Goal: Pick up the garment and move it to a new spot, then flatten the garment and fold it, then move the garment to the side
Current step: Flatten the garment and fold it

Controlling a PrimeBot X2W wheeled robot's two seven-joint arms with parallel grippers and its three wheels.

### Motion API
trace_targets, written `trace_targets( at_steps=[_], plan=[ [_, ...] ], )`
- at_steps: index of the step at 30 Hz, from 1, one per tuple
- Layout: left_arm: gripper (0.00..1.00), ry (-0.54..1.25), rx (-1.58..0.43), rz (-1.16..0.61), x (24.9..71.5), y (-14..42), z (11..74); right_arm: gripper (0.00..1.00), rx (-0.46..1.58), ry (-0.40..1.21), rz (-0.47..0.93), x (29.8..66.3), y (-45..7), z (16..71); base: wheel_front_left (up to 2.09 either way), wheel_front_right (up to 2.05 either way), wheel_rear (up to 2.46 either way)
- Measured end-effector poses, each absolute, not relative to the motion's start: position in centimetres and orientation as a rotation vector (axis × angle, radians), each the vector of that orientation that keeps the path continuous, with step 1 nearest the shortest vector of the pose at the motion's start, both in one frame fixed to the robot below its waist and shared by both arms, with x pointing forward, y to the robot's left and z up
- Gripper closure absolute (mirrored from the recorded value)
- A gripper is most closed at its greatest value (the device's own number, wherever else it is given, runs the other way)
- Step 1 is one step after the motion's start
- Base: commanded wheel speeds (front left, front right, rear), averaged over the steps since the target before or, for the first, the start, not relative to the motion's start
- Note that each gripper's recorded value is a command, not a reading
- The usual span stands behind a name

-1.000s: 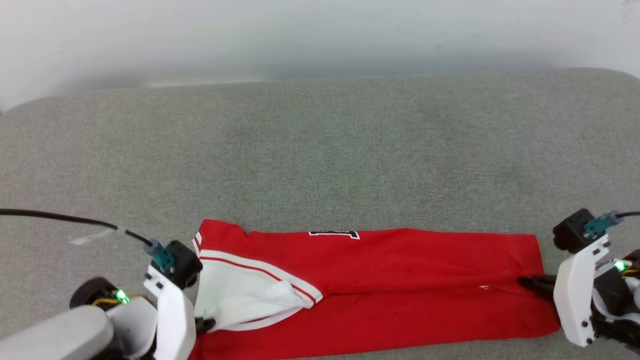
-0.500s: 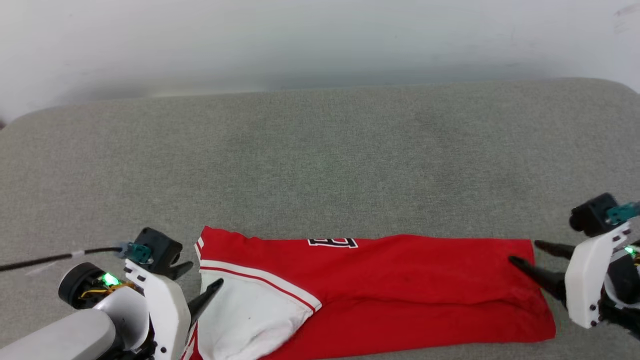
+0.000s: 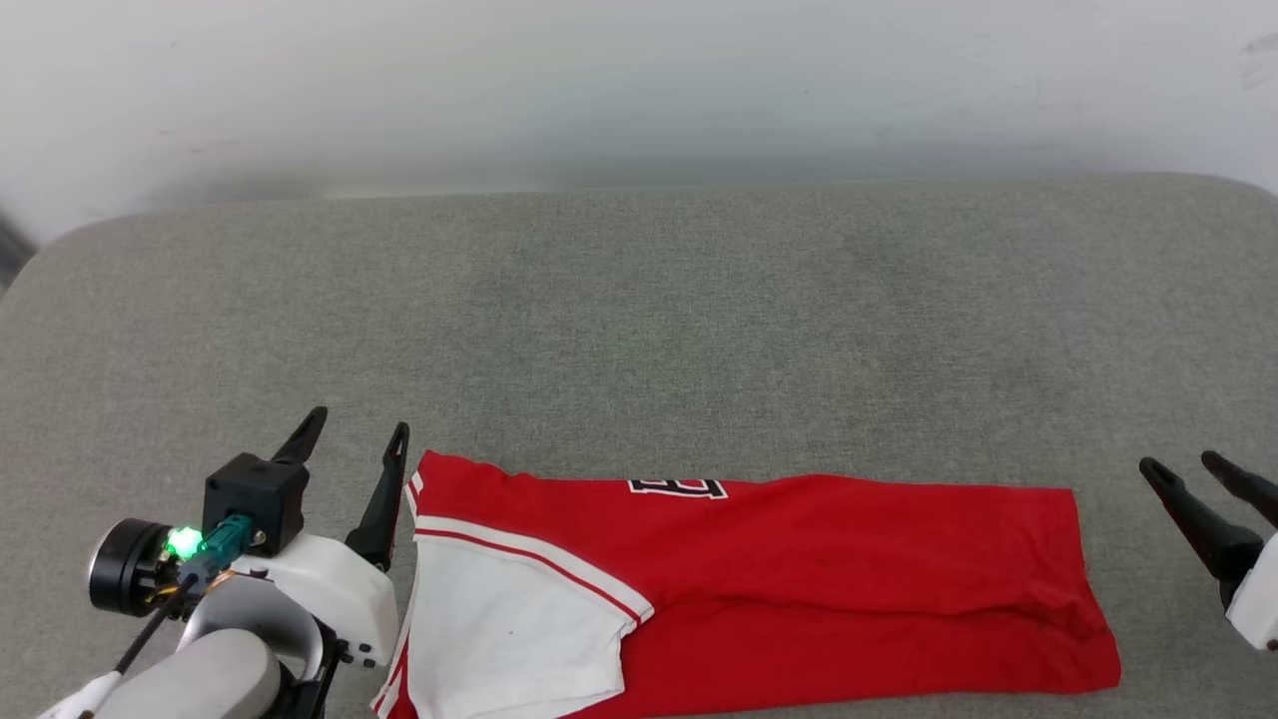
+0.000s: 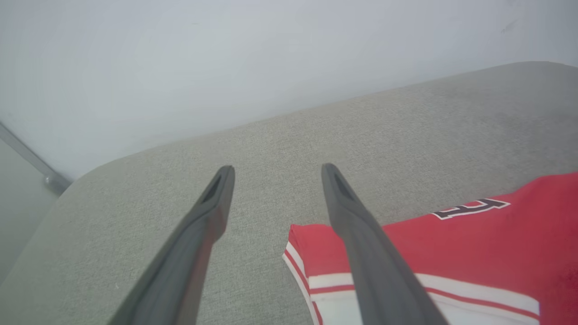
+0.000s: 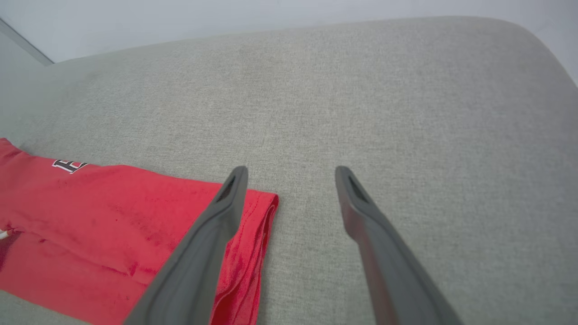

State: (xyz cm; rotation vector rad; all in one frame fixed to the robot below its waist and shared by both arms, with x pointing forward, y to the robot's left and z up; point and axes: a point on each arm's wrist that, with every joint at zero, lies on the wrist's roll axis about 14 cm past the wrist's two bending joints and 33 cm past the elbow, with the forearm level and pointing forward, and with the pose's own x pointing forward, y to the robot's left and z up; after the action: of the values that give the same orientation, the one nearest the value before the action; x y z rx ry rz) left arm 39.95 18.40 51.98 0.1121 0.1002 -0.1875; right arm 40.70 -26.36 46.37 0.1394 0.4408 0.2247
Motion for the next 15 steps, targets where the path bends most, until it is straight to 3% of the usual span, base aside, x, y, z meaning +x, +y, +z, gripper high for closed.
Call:
trace_targets(
  at_steps=[6,15],
  plan=[
    [0.0,-0.016,0.1,-0.061,40.2,19.1,53.8,0.0,0.239,0.54,0.157,39.0,-26.4,42.4,0.0,0.0,0.0],
    [0.0,-0.082,0.111,0.092,38.6,20.8,53.4,0.0,0.381,0.706,0.175,37.3,-22.7,38.0,0.0,0.0,0.0]
  ],
)
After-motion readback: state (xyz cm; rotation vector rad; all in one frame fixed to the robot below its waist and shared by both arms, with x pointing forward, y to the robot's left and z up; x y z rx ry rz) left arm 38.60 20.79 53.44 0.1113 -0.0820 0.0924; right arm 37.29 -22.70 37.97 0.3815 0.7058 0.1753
